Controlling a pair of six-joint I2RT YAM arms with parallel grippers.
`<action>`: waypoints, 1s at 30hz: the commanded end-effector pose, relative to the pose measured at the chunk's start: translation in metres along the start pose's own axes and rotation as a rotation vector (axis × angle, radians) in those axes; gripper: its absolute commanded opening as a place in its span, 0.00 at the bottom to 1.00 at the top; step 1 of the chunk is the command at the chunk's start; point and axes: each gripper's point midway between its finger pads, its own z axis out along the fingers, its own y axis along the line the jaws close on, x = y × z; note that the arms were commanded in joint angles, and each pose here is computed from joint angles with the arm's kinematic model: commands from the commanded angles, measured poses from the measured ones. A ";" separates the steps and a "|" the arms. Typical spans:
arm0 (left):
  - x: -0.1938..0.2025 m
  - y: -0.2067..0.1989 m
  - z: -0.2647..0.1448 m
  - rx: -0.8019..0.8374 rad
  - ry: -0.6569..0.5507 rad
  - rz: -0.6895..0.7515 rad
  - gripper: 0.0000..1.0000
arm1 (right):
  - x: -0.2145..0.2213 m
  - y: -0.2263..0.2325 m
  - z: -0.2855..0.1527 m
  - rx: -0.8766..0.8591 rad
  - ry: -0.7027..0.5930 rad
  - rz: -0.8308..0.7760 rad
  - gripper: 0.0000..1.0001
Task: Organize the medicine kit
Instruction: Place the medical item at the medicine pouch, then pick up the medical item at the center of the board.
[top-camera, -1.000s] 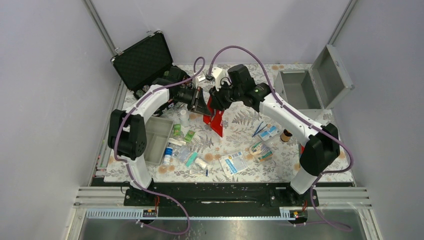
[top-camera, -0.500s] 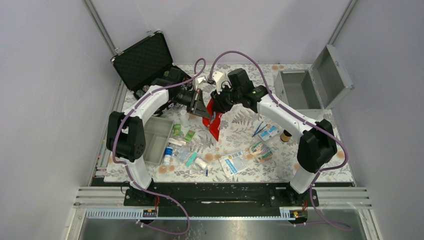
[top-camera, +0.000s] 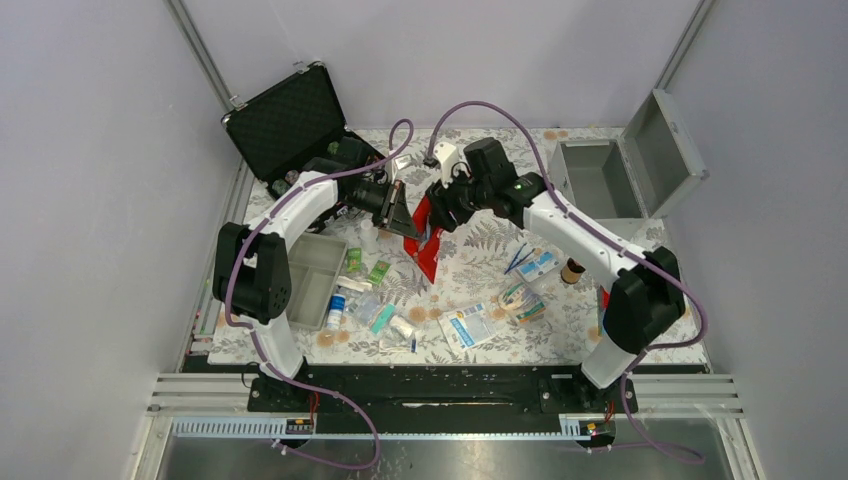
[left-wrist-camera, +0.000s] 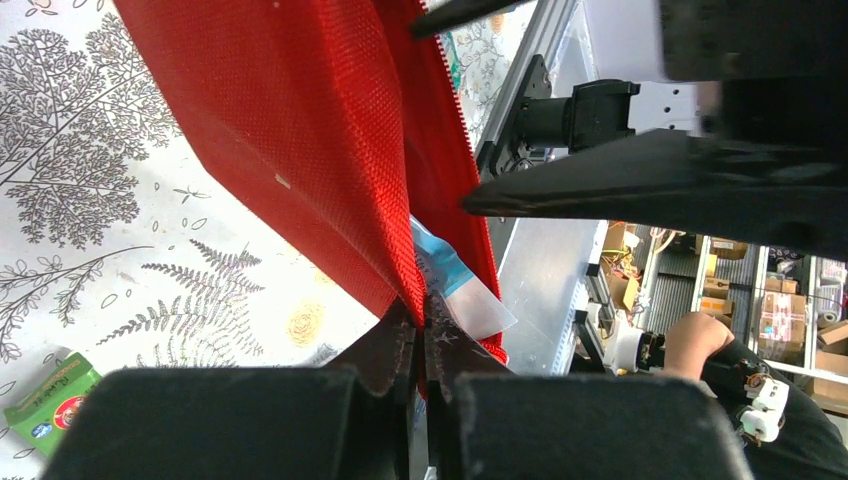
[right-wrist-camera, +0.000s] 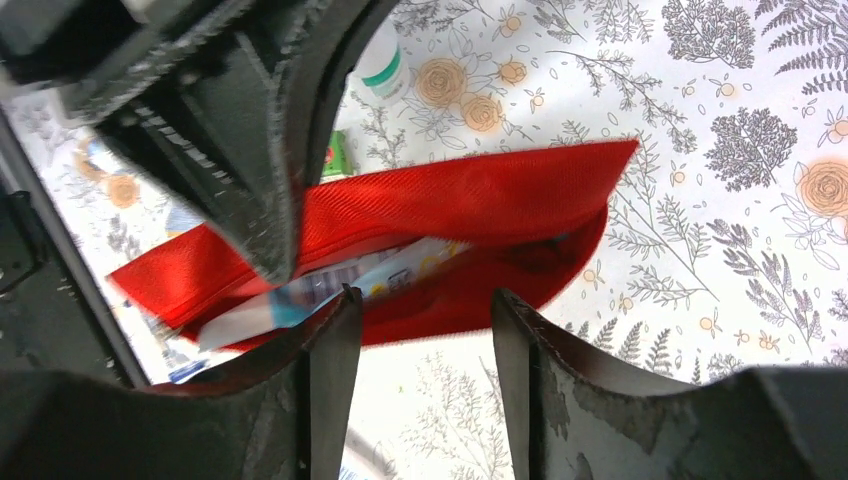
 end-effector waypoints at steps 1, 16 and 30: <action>-0.012 -0.002 -0.002 -0.020 -0.025 0.086 0.00 | -0.038 0.017 -0.044 -0.037 -0.102 0.021 0.58; -0.001 0.009 0.001 -0.126 -0.006 0.109 0.00 | 0.171 -0.001 -0.087 0.049 0.532 -0.172 0.64; -0.002 0.002 0.003 -0.142 -0.007 0.112 0.00 | 0.239 -0.019 -0.101 0.224 0.740 -0.099 0.67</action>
